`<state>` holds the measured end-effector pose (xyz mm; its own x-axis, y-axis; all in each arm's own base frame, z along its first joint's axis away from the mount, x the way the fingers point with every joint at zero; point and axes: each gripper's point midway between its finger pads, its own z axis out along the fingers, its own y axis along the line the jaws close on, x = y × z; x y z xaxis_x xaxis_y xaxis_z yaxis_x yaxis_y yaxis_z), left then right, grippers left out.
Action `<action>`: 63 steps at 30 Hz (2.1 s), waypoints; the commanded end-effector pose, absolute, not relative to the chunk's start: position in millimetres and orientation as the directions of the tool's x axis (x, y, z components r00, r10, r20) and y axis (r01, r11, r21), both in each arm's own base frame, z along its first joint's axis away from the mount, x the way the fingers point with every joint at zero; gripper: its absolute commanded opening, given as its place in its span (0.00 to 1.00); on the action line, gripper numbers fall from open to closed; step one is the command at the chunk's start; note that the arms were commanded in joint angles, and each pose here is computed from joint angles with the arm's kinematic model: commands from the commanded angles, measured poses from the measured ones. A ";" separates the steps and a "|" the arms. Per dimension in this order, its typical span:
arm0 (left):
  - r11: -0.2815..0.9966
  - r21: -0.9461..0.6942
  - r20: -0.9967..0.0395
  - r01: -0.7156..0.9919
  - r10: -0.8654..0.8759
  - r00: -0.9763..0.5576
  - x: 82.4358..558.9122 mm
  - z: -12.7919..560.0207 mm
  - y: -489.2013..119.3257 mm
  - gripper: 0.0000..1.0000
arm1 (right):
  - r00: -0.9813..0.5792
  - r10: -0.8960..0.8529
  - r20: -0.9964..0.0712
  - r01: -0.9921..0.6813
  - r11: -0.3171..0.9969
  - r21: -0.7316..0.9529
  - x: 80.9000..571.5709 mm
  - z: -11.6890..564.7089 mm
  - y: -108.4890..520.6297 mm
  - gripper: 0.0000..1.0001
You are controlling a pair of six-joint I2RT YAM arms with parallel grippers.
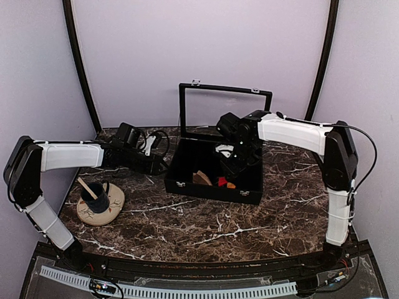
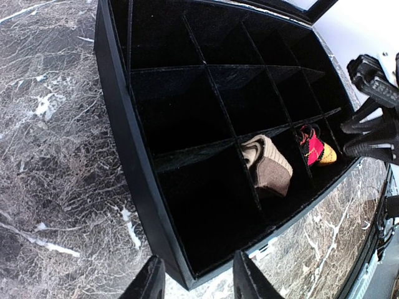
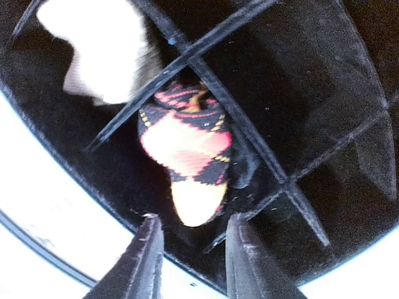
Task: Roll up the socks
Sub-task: Place the sock in the storage box, then adjust the sock in the storage box, then reset both arms
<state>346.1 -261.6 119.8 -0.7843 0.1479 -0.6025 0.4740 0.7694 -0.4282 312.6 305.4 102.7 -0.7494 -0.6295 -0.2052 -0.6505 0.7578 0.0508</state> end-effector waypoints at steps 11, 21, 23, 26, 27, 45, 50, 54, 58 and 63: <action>0.755 -0.434 -0.608 0.492 0.158 -0.778 350.3 121.0 -269.9 0.40 | -0.751 -0.621 -0.223 -0.650 0.755 0.089 324.4 78.4 318.5 0.06; 0.757 -0.424 -0.617 0.497 0.160 -0.771 350.8 122.8 -268.9 0.40 | -0.772 -0.622 -0.131 -0.634 0.766 0.108 315.2 36.7 309.3 0.06; 0.756 -0.425 -0.618 0.497 0.159 -0.770 350.9 123.7 -269.4 0.40 | -0.771 -0.622 -0.137 -0.635 0.765 0.103 317.1 39.0 309.6 0.06; 0.755 -0.428 -0.630 0.497 0.145 -0.763 352.5 130.6 -269.9 0.40 | -0.763 -0.615 -0.196 -0.638 0.766 0.077 328.0 59.3 313.3 0.08; 0.754 -0.431 -0.635 0.496 0.136 -0.760 353.5 134.1 -269.9 0.40 | -0.758 -0.612 -0.225 -0.639 0.766 0.068 333.2 69.4 315.3 0.09; 0.902 -0.278 -0.867 0.330 -0.088 -0.491 362.2 246.4 -199.3 0.40 | -0.576 -0.324 -0.750 -0.323 0.933 -0.155 375.4 249.9 249.5 0.58; 0.946 -0.245 -0.900 0.213 -0.140 -0.413 348.8 257.5 -161.6 0.41 | -0.460 -0.142 -0.876 -0.041 0.990 -0.138 362.4 276.8 175.3 0.71; 0.963 -0.210 -0.898 0.171 -0.121 -0.423 339.5 246.4 -147.3 0.41 | -0.406 -0.032 -0.914 0.151 0.983 -0.101 342.3 267.4 120.6 0.83; 0.979 -0.186 -0.895 0.085 -0.133 -0.426 335.1 240.3 -128.4 0.41 | -0.381 0.020 -0.924 0.304 0.947 -0.105 325.5 254.0 84.4 0.93; 0.987 -0.156 -0.917 0.045 -0.128 -0.378 332.6 239.9 -115.2 0.44 | -0.393 0.059 -0.917 0.431 0.893 -0.128 311.5 233.4 60.1 0.99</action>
<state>336.8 -131.9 235.8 -0.4242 -0.1214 -0.8974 0.1068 0.9774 -0.1827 319.7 87.0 235.1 -0.4585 -0.0227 -0.8884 0.2569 0.9536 -0.1570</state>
